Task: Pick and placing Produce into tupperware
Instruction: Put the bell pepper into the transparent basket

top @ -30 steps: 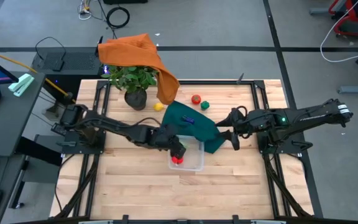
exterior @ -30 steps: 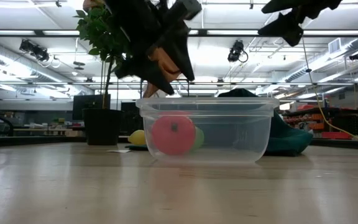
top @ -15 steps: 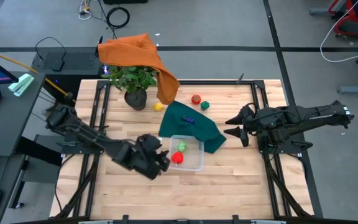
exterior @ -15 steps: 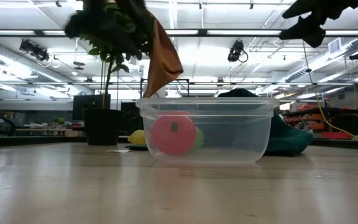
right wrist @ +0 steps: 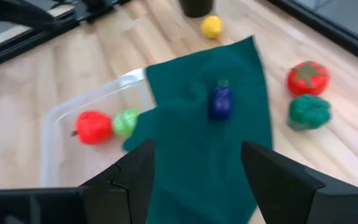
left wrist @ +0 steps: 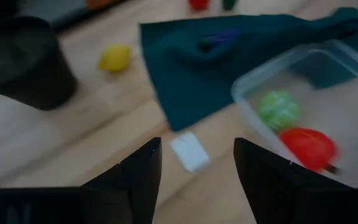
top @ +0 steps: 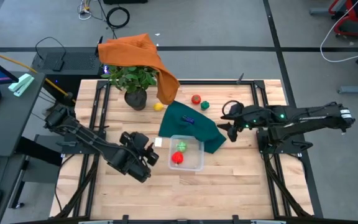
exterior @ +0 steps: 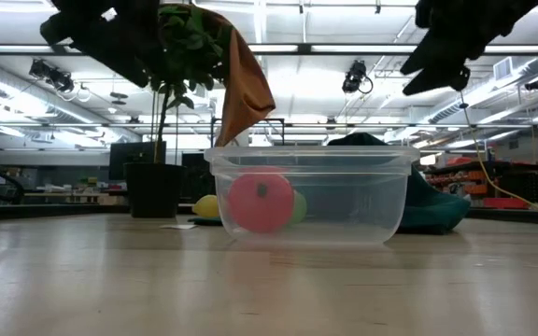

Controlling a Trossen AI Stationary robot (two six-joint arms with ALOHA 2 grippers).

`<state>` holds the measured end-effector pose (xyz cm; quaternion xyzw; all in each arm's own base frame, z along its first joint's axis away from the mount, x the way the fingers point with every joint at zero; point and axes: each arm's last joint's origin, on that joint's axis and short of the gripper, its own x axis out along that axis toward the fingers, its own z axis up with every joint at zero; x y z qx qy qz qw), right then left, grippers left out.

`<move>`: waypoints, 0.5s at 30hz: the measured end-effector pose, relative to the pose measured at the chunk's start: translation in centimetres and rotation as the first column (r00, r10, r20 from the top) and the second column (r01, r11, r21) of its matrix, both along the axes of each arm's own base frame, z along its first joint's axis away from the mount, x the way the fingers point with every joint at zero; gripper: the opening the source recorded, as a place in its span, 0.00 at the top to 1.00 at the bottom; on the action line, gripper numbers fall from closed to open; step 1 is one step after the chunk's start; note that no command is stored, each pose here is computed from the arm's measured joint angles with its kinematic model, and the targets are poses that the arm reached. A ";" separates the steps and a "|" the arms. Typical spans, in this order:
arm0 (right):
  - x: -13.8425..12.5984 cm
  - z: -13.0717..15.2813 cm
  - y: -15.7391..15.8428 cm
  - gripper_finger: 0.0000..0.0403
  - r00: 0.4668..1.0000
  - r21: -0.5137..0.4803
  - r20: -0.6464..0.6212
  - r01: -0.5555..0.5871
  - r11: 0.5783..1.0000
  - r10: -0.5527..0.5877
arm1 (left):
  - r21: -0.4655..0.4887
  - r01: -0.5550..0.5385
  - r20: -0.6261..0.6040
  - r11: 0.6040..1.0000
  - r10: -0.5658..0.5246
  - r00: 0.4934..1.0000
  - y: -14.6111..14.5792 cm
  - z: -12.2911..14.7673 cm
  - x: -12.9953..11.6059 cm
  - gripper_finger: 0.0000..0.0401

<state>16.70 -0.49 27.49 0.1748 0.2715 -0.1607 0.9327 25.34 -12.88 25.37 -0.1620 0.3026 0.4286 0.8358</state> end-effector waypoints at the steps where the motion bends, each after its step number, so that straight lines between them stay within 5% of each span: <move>1: 0.2 0.0 -0.3 0.50 1.000 0.000 0.001 0.019 1.000 -0.019 | 0.009 -0.015 -0.012 1.000 0.015 1.000 0.3 -0.1 -0.1 0.49; 9: 1.0 -0.4 -2.6 0.50 0.989 -0.021 0.001 0.150 0.988 -0.150 | 0.093 -0.093 -0.023 0.991 0.096 0.995 1.6 -2.2 -0.7 0.48; 15: 1.2 -0.9 -3.9 0.50 0.973 -0.005 -0.028 0.230 0.973 -0.230 | 0.249 -0.021 0.021 0.968 0.016 1.000 1.1 -2.3 -0.9 0.49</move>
